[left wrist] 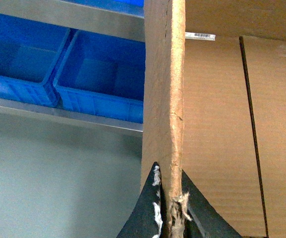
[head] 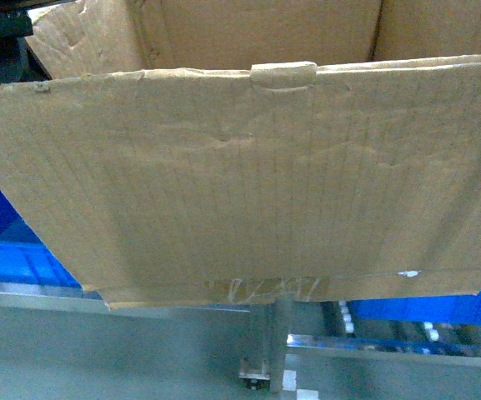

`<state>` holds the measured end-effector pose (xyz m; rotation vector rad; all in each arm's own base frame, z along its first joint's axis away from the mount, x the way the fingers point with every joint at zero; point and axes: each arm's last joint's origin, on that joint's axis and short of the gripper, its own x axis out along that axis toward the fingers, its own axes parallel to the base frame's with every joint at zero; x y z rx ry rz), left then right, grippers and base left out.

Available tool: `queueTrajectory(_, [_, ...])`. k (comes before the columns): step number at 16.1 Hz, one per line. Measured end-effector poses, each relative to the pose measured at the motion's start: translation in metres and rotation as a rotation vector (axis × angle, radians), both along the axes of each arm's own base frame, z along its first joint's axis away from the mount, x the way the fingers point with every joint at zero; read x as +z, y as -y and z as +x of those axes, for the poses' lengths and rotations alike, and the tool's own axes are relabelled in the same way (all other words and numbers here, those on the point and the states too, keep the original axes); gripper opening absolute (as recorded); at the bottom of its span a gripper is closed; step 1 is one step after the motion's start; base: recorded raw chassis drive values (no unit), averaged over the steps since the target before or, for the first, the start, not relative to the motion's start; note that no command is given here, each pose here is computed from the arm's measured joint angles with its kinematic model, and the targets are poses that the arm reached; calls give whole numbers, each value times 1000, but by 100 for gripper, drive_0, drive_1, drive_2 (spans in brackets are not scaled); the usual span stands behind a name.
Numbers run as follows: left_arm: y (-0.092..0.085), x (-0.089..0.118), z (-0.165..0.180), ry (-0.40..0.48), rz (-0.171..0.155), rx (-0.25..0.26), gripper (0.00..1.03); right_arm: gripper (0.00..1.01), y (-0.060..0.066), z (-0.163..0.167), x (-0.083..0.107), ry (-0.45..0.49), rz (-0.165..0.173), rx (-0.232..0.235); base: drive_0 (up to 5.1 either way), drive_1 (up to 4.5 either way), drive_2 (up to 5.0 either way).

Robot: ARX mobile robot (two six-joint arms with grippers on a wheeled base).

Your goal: Sort boxes to right shelf from conveyor

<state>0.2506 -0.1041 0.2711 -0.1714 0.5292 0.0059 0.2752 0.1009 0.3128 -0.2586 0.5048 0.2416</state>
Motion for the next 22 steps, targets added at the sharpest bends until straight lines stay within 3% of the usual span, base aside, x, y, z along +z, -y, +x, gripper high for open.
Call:
queueTrajectory(5, [0,0,0,0,0,0,2,2,0,0,0,0,0,0,-12,-12,-12])
queueTrajectory(22, [0,0,0,0,0,1,2,2,0,0,0,-1,-1,0,404,-205,-205])
